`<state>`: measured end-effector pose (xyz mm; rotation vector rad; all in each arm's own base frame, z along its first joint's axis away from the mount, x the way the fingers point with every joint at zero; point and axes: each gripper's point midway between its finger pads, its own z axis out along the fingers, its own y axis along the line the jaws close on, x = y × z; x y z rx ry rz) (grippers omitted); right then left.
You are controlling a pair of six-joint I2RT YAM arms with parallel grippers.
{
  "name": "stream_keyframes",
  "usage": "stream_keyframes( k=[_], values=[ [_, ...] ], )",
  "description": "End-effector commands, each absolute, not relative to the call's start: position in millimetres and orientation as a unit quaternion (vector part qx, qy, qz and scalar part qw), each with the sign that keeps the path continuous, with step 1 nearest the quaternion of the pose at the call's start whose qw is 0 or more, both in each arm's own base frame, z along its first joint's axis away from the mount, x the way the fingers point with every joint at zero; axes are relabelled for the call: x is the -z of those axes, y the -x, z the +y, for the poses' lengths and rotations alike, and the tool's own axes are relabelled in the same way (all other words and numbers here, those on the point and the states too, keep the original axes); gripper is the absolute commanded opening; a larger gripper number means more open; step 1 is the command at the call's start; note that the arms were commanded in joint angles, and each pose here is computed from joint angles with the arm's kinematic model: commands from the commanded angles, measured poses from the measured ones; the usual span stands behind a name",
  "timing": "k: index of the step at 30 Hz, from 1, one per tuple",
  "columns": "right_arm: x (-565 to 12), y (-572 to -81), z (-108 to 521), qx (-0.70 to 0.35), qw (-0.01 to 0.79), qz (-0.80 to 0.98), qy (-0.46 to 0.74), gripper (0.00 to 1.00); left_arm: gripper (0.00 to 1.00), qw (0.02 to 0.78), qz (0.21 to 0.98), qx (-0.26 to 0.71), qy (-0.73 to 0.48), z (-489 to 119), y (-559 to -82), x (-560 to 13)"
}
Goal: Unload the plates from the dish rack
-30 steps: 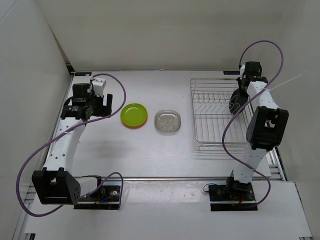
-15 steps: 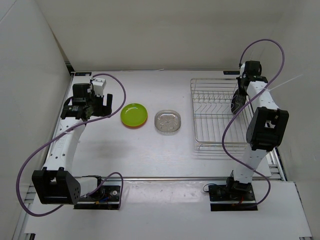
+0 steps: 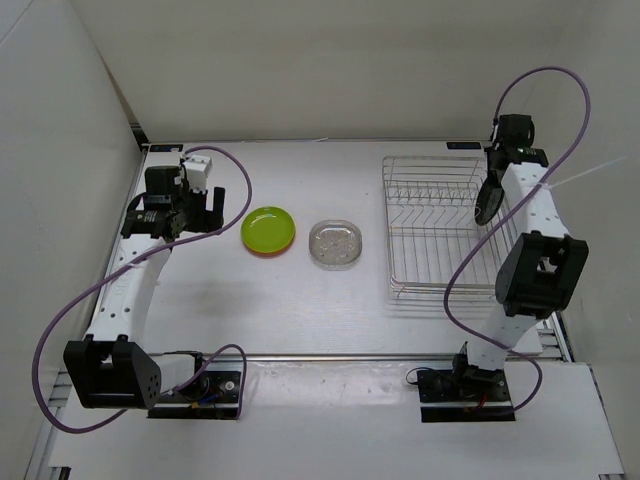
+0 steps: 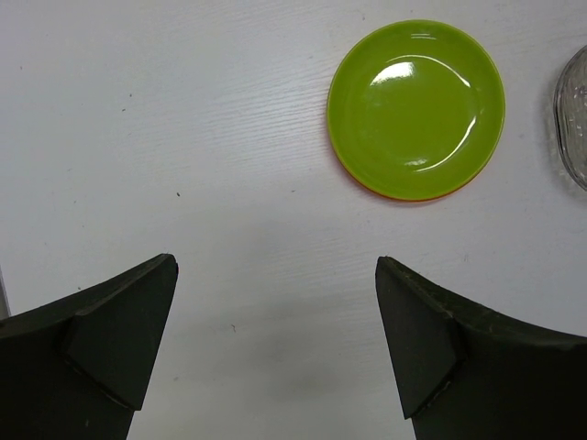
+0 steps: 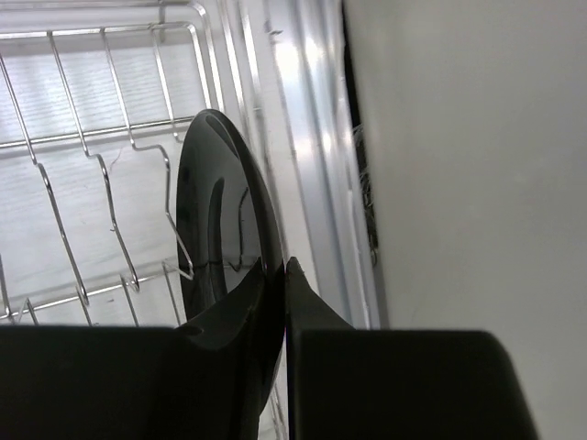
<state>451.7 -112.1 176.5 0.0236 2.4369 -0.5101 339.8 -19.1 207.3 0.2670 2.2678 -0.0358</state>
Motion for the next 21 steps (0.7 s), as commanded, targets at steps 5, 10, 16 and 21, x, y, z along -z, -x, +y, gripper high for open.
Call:
stream_keyframes(
  k=[5,10,16,21],
  values=[
    [-304,-427,-123,0.231,0.429,0.871,-0.052,0.0,1.0,0.453,0.885,0.026,-0.104,-24,-345,-246],
    [-356,-408,-91,0.181,0.49,0.852,-0.038,0.0,1.0,0.452,0.882,0.051,-0.126,-38,-352,-258],
    [-375,-367,11,-0.055,0.532,0.841,0.085,0.0,1.0,0.439,0.854,0.171,-0.22,-113,-364,-290],
    [-374,-328,74,-0.181,0.516,0.819,0.177,0.0,1.0,0.411,0.803,0.277,-0.329,-208,-355,-316]
  ],
)
